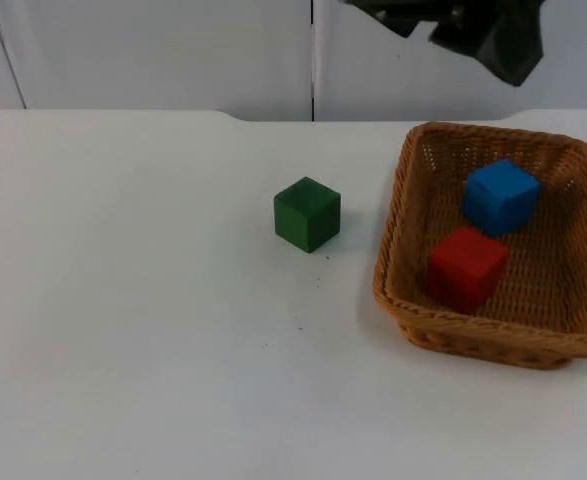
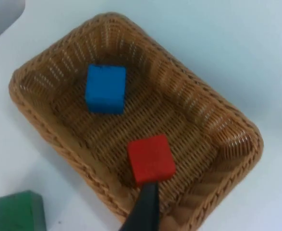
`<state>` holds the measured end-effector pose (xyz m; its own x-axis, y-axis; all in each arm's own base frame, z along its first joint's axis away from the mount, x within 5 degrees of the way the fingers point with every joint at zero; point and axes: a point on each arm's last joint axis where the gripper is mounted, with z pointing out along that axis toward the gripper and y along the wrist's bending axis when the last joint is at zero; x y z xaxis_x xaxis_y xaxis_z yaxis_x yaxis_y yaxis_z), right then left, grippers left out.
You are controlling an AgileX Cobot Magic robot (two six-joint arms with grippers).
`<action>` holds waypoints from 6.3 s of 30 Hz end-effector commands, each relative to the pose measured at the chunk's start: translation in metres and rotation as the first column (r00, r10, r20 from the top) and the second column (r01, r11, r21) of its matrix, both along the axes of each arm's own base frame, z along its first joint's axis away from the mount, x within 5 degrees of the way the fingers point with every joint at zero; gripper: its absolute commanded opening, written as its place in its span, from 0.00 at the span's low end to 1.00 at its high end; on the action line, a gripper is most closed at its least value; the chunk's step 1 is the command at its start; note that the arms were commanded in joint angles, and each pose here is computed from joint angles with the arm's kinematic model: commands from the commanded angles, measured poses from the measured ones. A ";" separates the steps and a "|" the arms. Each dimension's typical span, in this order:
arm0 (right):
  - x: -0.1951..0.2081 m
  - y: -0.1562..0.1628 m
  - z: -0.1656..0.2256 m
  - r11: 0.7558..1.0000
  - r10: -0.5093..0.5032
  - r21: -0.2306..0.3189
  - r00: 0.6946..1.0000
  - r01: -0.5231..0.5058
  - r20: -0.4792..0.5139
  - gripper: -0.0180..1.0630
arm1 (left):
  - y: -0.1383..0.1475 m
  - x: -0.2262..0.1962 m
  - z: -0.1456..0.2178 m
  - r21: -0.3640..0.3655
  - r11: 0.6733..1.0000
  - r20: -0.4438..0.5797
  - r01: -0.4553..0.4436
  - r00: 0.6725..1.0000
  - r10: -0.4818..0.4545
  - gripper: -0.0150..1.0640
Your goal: Pick up one cube with each hand and place exactly two cubes into the same basket, leaving the remaining cube outside.
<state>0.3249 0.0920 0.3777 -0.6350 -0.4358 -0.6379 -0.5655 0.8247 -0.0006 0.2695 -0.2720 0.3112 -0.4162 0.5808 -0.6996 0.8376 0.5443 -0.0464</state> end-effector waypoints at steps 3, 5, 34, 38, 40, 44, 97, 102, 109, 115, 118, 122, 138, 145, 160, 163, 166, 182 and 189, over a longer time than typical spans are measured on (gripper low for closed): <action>-0.018 -0.004 0.011 0.999 -0.024 0.030 0.999 0.023 0.032 0.63 | 0.014 -0.015 0.005 -0.025 0.999 0.014 -0.022 1.000 0.023 0.76; -0.026 -0.006 0.015 0.999 -0.030 0.037 0.999 0.029 0.042 0.63 | 0.022 -0.023 0.007 -0.033 0.999 0.021 -0.026 0.999 0.027 0.76; -0.141 -0.031 0.021 0.995 -0.059 0.082 0.989 0.048 0.138 0.63 | 0.108 -0.115 0.033 -0.162 0.985 0.112 -0.053 0.991 0.072 0.76; -0.159 -0.034 0.016 0.994 -0.069 0.094 0.987 0.056 0.145 0.63 | 0.117 -0.125 0.037 -0.186 0.981 0.133 -0.052 0.988 0.077 0.76; -0.171 -0.037 0.011 0.993 -0.076 0.101 0.986 0.061 0.148 0.63 | 0.124 -0.133 0.038 -0.198 0.979 0.143 -0.051 0.987 0.080 0.76; -0.190 -0.041 0.007 0.992 -0.081 0.111 0.981 0.062 0.175 0.63 | 0.133 -0.142 0.038 -0.216 0.975 0.150 -0.051 0.985 0.085 0.76; -0.334 -0.090 -0.085 0.933 -0.345 0.249 0.846 0.260 0.407 0.63 | 0.280 -0.282 0.022 -0.371 0.913 0.273 -0.171 0.919 0.283 0.76; -0.334 -0.090 -0.085 0.933 -0.345 0.249 0.846 0.260 0.407 0.63 | 0.280 -0.282 -0.007 -0.365 0.910 0.233 -0.196 0.927 0.293 0.76; -0.334 -0.091 -0.092 0.944 -0.324 0.194 0.867 0.268 0.378 0.63 | 0.278 -0.278 -0.023 -0.299 0.925 0.182 -0.233 0.938 0.295 0.76; -0.334 -0.092 -0.093 0.942 -0.331 0.185 0.866 0.280 0.374 0.63 | 0.274 -0.274 -0.037 -0.251 0.936 0.157 -0.247 0.944 0.291 0.76; -0.334 -0.092 -0.093 0.942 -0.331 0.185 0.866 0.280 0.374 0.63 | 0.274 -0.274 -0.037 -0.251 0.936 0.157 -0.247 0.944 0.291 0.76; -0.334 -0.092 -0.094 0.942 -0.330 0.183 0.868 0.280 0.371 0.63 | 0.275 -0.273 -0.037 -0.253 0.931 0.154 -0.263 0.939 0.308 0.76; -0.333 -0.091 -0.098 0.944 -0.326 0.173 0.876 0.281 0.355 0.63 | 0.277 -0.272 -0.037 -0.252 0.925 0.154 -0.286 0.931 0.330 0.76; -0.333 -0.091 -0.098 0.944 -0.326 0.173 0.876 0.281 0.355 0.63 | 0.276 -0.272 -0.037 -0.229 0.941 0.190 -0.250 0.936 0.295 0.76; -0.333 -0.091 -0.098 0.944 -0.327 0.171 0.875 0.282 0.356 0.72 | 0.276 -0.272 -0.037 -0.229 0.941 0.190 -0.250 0.936 0.295 0.76; -0.333 -0.091 -0.098 0.944 -0.327 0.171 0.875 0.282 0.356 0.85 | 0.276 -0.272 -0.037 -0.229 0.941 0.190 -0.250 0.936 0.295 0.76; -0.333 -0.091 -0.098 0.944 -0.327 0.171 0.875 0.282 0.356 0.99 | 0.276 -0.272 -0.037 -0.229 0.941 0.190 -0.250 0.936 0.296 0.77; -0.332 -0.093 -0.098 0.933 -0.355 0.184 0.868 0.308 0.348 0.99 | 0.276 -0.272 -0.037 -0.229 0.941 0.190 -0.250 0.936 0.296 0.99; -0.332 -0.093 -0.098 0.928 -0.366 0.200 0.867 0.314 0.338 0.99 | 0.276 -0.272 -0.037 -0.229 0.941 0.190 -0.250 0.936 0.296 0.99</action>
